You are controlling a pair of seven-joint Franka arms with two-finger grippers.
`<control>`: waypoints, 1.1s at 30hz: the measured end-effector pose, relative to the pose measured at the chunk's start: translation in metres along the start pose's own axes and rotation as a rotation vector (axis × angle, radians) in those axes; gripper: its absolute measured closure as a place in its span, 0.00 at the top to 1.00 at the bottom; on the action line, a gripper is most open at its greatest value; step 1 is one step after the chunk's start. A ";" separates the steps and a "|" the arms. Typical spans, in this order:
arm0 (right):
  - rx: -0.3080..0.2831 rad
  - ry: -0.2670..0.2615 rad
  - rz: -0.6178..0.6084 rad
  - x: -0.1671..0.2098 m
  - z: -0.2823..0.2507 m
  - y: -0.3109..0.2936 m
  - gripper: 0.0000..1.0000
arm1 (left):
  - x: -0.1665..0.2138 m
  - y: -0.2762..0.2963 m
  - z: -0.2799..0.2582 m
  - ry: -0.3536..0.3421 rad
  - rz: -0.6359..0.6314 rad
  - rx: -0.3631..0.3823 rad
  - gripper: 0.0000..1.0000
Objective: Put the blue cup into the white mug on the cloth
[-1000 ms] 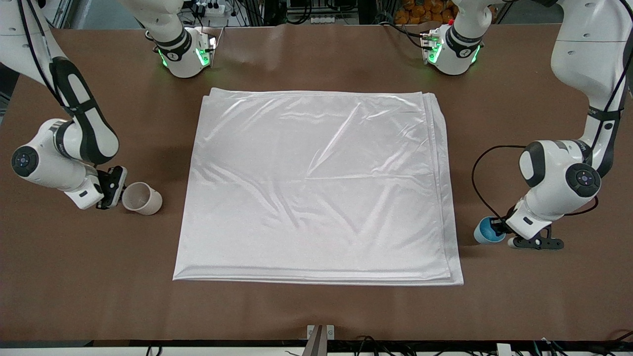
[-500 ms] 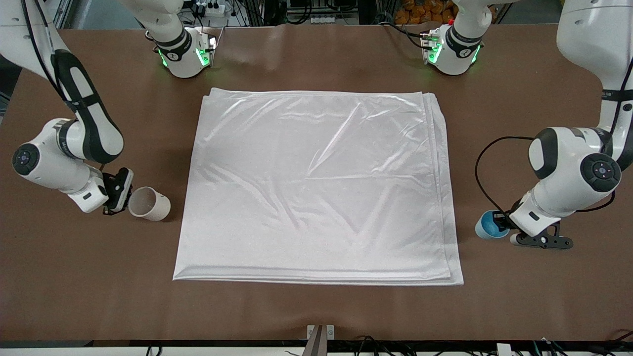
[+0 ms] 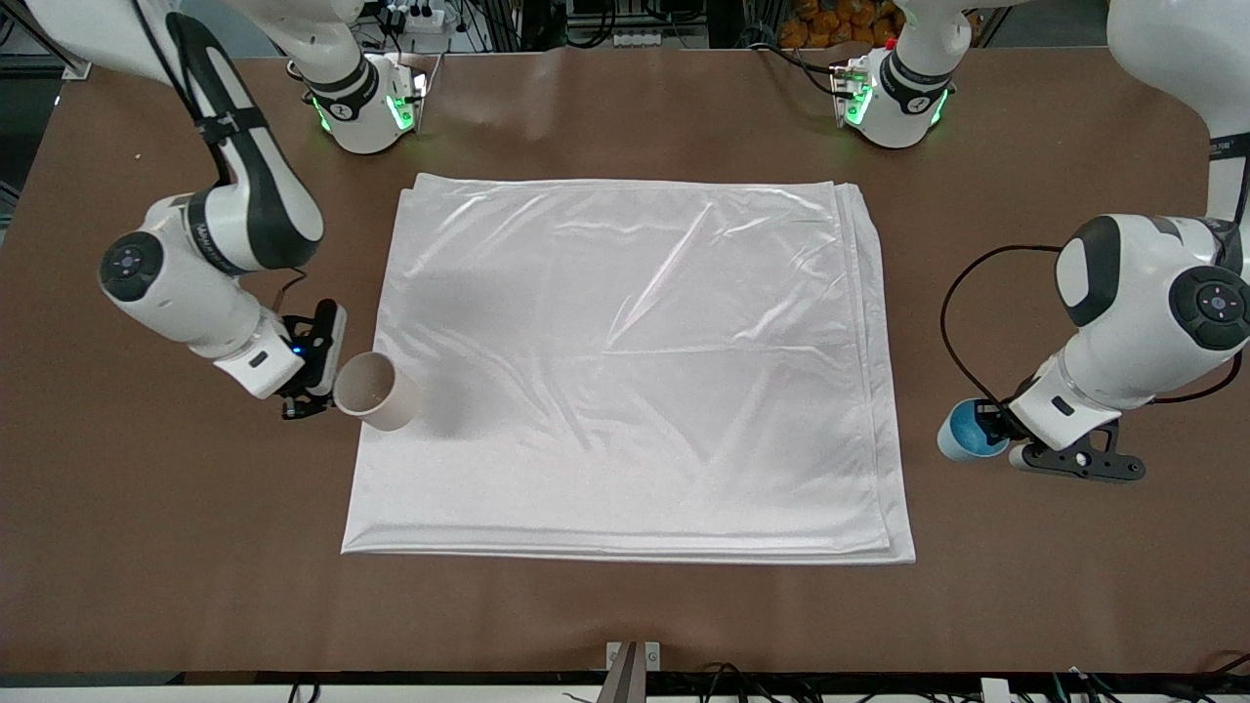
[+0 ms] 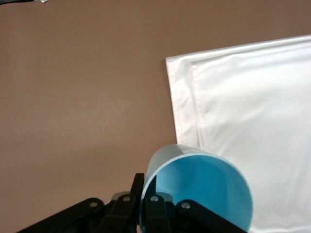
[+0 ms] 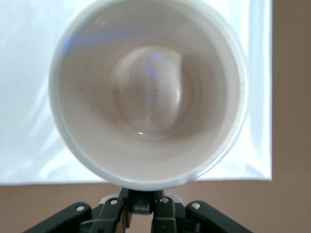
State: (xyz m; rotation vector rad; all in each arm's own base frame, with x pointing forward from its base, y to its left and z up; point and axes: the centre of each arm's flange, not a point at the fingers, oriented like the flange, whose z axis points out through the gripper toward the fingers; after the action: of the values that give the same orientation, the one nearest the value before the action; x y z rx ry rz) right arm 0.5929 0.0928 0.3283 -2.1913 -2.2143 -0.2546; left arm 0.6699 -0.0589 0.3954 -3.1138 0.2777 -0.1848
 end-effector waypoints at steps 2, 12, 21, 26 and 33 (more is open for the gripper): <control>0.006 0.004 -0.006 0.024 0.003 -0.005 0.19 | 0.000 0.009 -0.009 -0.003 0.013 -0.004 0.04; 0.029 0.010 0.009 0.119 0.013 -0.032 0.19 | 0.002 0.049 -0.048 0.001 0.064 -0.025 0.04; 0.045 -0.040 0.042 0.177 0.023 -0.061 0.19 | 0.004 0.076 -0.062 0.015 0.090 -0.042 0.04; 0.065 -0.043 0.038 0.191 0.032 -0.070 0.19 | 0.004 0.090 -0.069 0.023 0.094 -0.052 0.04; 0.070 -0.068 0.053 0.218 0.051 -0.081 0.19 | 0.004 0.105 -0.073 0.023 0.094 -0.058 0.04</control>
State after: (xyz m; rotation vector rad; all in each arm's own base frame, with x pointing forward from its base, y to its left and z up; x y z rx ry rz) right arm 0.5138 0.3148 0.2970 -2.2504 -2.1595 -0.1009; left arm 0.6463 -0.1632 0.4666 -3.1485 0.4366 -0.2145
